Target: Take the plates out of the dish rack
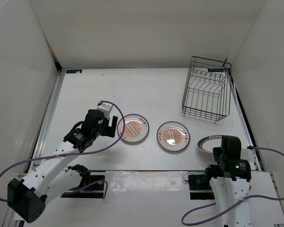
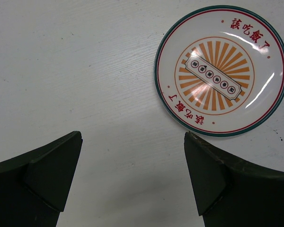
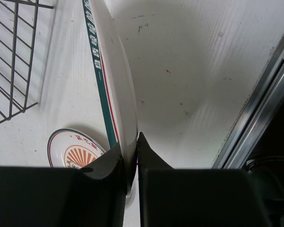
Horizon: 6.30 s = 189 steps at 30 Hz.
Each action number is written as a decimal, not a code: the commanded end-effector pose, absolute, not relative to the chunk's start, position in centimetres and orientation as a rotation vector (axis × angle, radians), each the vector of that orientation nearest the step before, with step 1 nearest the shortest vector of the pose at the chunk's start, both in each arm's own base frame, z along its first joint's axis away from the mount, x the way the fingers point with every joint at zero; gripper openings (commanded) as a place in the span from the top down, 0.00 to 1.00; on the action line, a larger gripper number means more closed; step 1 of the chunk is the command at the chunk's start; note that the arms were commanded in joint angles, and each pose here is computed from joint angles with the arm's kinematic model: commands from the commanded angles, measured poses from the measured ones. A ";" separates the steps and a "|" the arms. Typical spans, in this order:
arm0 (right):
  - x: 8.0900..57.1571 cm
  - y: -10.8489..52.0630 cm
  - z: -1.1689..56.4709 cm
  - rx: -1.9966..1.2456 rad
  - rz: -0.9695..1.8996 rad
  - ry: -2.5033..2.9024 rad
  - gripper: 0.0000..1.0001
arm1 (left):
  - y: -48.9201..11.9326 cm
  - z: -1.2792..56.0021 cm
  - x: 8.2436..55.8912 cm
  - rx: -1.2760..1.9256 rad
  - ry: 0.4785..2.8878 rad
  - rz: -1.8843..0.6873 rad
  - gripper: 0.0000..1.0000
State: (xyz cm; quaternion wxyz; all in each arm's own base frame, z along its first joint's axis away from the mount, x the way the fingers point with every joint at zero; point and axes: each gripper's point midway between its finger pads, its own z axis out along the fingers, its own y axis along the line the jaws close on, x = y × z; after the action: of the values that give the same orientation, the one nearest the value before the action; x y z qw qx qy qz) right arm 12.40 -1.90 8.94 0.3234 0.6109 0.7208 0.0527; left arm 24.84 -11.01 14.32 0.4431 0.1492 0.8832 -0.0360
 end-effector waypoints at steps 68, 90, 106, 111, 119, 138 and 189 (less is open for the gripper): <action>11.6 11.3 -5.1 1.093 0.903 2.559 0.78 | -11.2 15.2 25.4 0.373 2.198 -0.074 0.00; 17.0 14.2 10.0 0.501 1.183 2.282 1.00 | -11.2 15.0 25.4 0.379 2.208 -0.068 0.00; 19.8 22.4 15.9 0.137 1.427 2.200 1.00 | -11.5 15.1 25.4 0.383 2.211 -0.085 0.00; 21.0 25.4 14.9 0.133 1.385 2.233 1.00 | -11.5 14.9 25.3 0.384 2.216 -0.085 0.00; 23.2 28.8 12.8 0.214 1.249 2.296 1.00 | -11.6 14.9 25.3 0.385 2.220 -0.087 0.00; 25.2 33.9 9.7 0.281 1.339 2.358 0.70 | -11.7 14.1 25.5 0.401 2.241 -0.077 0.00; 10.2 -0.1 6.0 1.683 -0.073 1.937 0.23 | -11.8 14.0 25.2 0.405 2.256 -0.091 0.00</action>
State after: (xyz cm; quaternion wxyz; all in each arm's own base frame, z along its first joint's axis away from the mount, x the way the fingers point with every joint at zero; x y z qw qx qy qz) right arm 14.14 4.01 7.84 0.3017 0.5829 0.7509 0.0729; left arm 24.72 -11.25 12.32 0.3929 0.1641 0.9045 -0.0233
